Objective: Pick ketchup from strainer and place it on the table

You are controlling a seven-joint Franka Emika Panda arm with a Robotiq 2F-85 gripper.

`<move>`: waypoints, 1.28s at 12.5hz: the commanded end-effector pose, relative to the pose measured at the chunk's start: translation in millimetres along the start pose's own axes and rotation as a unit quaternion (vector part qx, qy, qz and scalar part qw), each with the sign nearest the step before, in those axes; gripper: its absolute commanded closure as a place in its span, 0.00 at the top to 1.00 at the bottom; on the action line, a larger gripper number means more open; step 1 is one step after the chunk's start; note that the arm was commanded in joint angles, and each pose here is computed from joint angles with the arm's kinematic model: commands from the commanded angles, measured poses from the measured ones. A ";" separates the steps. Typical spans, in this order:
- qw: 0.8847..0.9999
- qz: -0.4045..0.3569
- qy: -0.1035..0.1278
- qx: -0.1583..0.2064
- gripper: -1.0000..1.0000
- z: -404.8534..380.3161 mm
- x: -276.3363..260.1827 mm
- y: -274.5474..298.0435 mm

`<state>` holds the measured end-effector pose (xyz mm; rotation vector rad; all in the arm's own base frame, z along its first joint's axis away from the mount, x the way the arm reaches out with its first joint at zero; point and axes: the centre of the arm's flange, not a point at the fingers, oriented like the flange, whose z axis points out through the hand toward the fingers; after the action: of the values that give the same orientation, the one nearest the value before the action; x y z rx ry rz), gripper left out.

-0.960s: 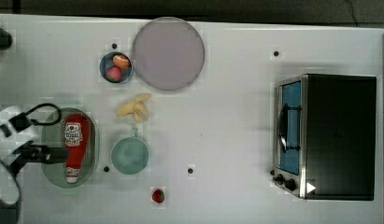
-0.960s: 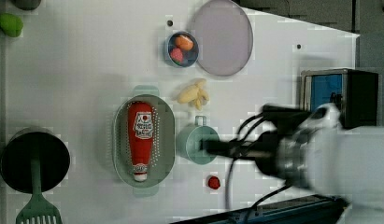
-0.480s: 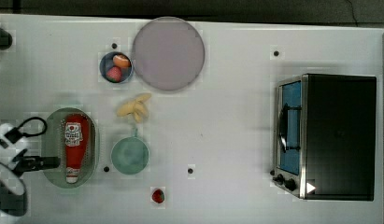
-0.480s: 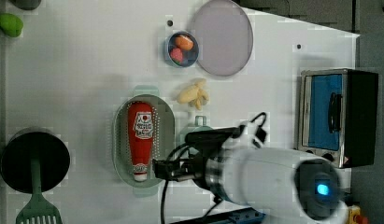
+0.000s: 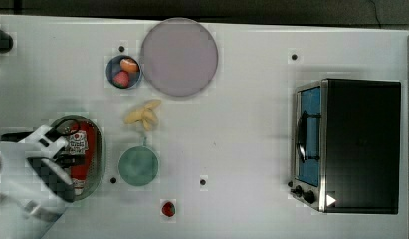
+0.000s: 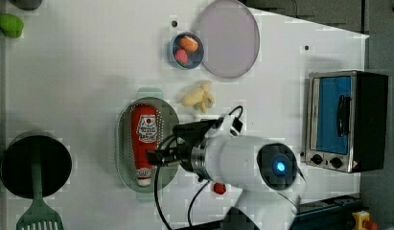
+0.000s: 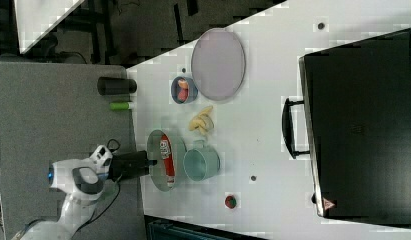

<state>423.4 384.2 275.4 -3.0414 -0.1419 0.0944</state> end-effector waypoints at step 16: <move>0.998 0.059 0.023 0.008 0.56 89.5 15.3 9.2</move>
<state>429.4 377.3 165.1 -3.0405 -0.0232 0.0884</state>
